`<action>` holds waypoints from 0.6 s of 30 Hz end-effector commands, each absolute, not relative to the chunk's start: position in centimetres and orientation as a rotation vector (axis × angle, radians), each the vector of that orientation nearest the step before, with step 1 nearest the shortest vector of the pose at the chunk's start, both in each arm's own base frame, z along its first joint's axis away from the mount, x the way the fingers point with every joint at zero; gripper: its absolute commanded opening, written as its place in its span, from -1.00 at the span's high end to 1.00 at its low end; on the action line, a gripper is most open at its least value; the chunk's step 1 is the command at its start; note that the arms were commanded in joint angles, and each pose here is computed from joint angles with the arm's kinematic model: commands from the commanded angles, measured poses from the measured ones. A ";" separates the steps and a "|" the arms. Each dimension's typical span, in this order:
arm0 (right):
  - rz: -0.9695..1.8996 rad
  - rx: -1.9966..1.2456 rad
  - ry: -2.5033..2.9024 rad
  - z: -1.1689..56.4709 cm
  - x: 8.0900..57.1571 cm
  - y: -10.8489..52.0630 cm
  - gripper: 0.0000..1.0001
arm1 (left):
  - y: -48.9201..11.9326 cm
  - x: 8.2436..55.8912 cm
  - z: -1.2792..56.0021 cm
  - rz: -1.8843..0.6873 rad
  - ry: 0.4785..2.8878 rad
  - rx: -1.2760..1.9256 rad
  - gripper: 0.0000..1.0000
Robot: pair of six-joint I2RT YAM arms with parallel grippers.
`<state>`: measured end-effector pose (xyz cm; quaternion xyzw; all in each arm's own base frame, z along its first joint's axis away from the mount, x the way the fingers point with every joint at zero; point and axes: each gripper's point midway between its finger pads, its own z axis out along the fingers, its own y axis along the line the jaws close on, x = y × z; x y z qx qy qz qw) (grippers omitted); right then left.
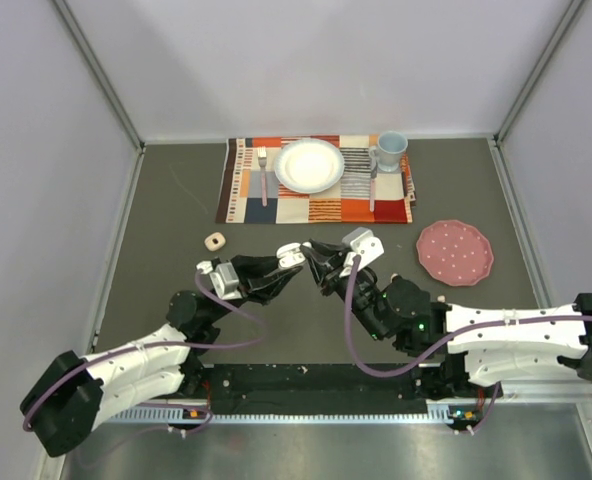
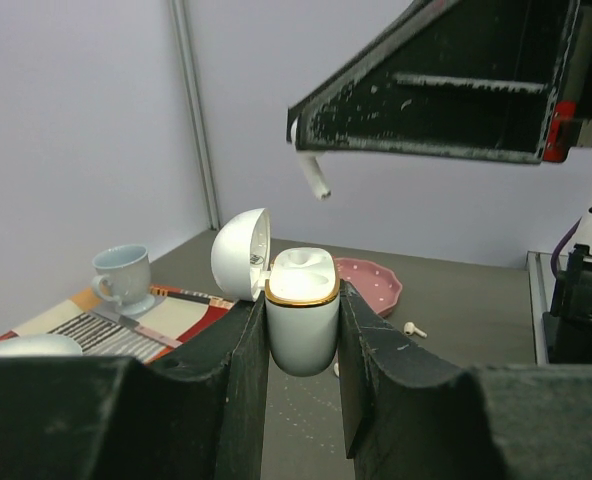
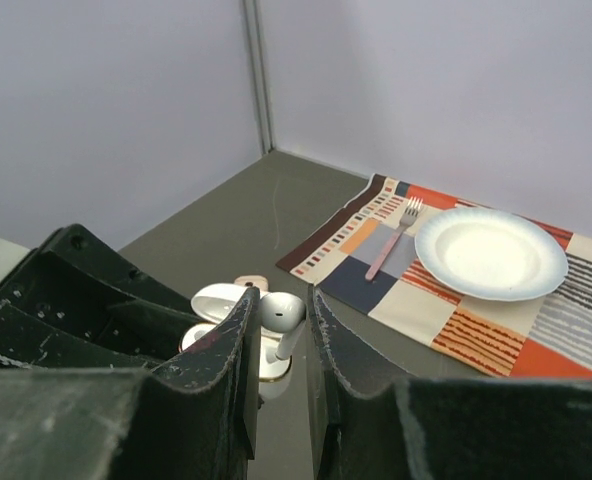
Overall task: Insert the wireless bluetooth earbuds into the charging case
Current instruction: Insert the right earbud into the right side groove of the charging case.
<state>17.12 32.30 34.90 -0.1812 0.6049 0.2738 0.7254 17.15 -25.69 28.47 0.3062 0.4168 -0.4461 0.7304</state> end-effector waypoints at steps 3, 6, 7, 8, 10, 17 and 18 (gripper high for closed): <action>0.716 -0.339 1.324 35.6 16.3 33.4 1.00 | -24.6 16.3 31.2 -0.975 0.808 0.627 1.00; 0.724 -0.336 1.326 35.5 16.3 33.6 1.00 | -24.5 16.2 31.4 -0.974 0.803 0.622 1.00; 0.724 -0.338 1.327 35.4 16.3 33.7 1.00 | -24.4 16.2 31.4 -0.974 0.802 0.621 1.00; 0.725 -0.342 1.326 35.3 16.2 33.7 1.00 | -24.4 16.2 31.5 -0.971 0.798 0.619 1.00; 0.727 -0.348 1.326 35.3 16.2 33.8 1.00 | -24.3 16.2 31.5 -0.972 0.799 0.618 1.00; 0.725 -0.369 1.327 35.0 16.1 34.3 1.00 | -24.4 16.2 31.4 -0.975 0.803 0.618 1.00; 0.722 -0.376 1.331 34.8 16.1 34.5 1.00 | -24.4 16.2 31.5 -0.974 0.800 0.618 1.00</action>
